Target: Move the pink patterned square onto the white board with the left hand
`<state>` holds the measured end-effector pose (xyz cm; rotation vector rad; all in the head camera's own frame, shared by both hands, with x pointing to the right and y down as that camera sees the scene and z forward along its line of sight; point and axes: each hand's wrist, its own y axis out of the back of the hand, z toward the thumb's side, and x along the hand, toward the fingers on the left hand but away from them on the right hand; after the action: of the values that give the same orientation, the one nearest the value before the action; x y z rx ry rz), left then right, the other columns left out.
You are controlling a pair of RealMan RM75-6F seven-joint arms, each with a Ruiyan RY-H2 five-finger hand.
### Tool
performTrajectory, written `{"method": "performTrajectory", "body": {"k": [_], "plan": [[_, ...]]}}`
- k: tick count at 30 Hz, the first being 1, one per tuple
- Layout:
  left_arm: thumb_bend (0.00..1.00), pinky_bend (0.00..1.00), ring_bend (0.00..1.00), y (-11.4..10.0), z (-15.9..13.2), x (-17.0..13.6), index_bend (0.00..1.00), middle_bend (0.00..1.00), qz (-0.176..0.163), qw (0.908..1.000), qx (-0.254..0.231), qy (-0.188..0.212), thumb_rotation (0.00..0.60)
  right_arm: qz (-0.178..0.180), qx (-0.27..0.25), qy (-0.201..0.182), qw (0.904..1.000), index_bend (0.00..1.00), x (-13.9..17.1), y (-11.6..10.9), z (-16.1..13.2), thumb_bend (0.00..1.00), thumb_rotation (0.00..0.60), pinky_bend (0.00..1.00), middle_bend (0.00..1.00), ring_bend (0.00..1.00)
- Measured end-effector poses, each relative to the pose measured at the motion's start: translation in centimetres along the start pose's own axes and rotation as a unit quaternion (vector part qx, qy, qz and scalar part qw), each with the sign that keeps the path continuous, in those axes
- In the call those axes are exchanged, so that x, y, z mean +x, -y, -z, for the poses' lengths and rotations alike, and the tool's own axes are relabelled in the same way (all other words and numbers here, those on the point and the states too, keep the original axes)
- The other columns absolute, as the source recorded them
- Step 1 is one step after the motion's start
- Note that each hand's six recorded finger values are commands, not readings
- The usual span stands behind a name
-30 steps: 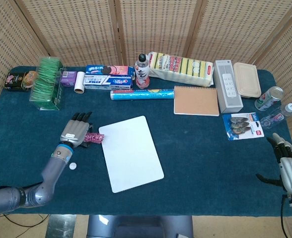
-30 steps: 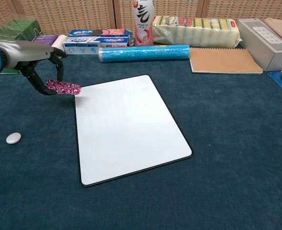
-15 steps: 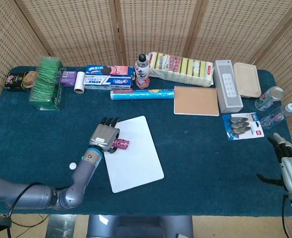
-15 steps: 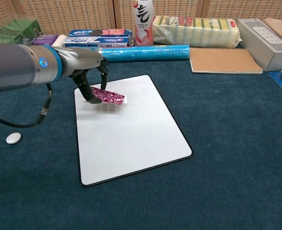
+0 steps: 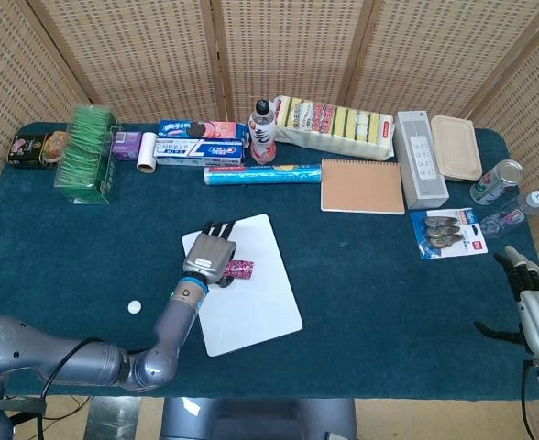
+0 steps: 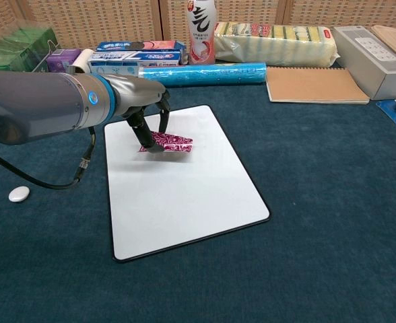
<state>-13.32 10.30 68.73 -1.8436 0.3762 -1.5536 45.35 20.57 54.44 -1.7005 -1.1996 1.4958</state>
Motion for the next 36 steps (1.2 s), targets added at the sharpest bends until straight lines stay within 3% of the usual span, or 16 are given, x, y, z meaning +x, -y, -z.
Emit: {"method": "performTrajectory", "body": {"k": [6, 8, 17, 22, 25, 29, 36], "plan": [[0.22, 0.01, 0.0, 0.0, 0.1, -0.2, 0.05, 0.0, 0.002, 1.0, -0.001, 0.001, 0.6, 0.001, 0.0, 0.0, 1.0, 0.02, 0.0, 0.0, 0.0, 0.0, 0.6, 0.0, 0.0, 0.0], [0.21, 0.01, 0.0, -0.1, 0.2, -0.3, 0.03, 0.0, 0.001, 1.0, -0.003, 0.001, 0.6, 0.001, 0.001, 0.0, 1.0, 0.02, 0.0, 0.0, 0.0, 0.0, 0.6, 0.0, 0.0, 0.0], [0.21, 0.01, 0.0, -0.7, 1.4, -1.3, 0.03, 0.0, -0.006, 0.9999, -0.012, 0.006, 0.6, 0.001, 0.001, 0.001, 1.0, 0.02, 0.0, 0.0, 0.0, 0.0, 0.6, 0.0, 0.0, 0.0], [0.21, 0.01, 0.0, -0.4, 5.0, -3.4, 0.06, 0.0, -0.016, 0.9998, -0.006, 0.005, 0.6, -0.001, -0.002, -0.001, 1.0, 0.02, 0.1, 0.0, 0.0, 0.0, 0.6, 0.0, 0.0, 0.0], [0.21, 0.01, 0.0, 0.5, 7.8, -5.1, 0.08, 0.0, -0.018, 0.9998, 0.0, 0.001, 0.6, -0.002, -0.003, -0.003, 1.0, 0.02, 0.2, 0.0, -0.1, 0.0, 0.6, 0.0, 0.0, 0.0], [0.21, 0.01, 0.0, 3.7, 12.3, -8.1, 0.11, 0.0, 0.003, 0.9998, 0.012, -0.015, 0.6, -0.007, -0.003, -0.006, 1.0, 0.02, 0.3, 0.3, -0.4, 0.0, 0.6, 0.0, 0.0, 0.0], [0.21, 0.01, 0.0, 7.6, 15.8, -11.3, 0.17, 0.0, 0.022, 0.9995, -0.007, -0.02, 0.6, -0.007, -0.002, -0.008, 0.9999, 0.02, 0.4, 0.3, -0.5, 0.0, 0.6, 0.0, 0.0, 0.0]]}}
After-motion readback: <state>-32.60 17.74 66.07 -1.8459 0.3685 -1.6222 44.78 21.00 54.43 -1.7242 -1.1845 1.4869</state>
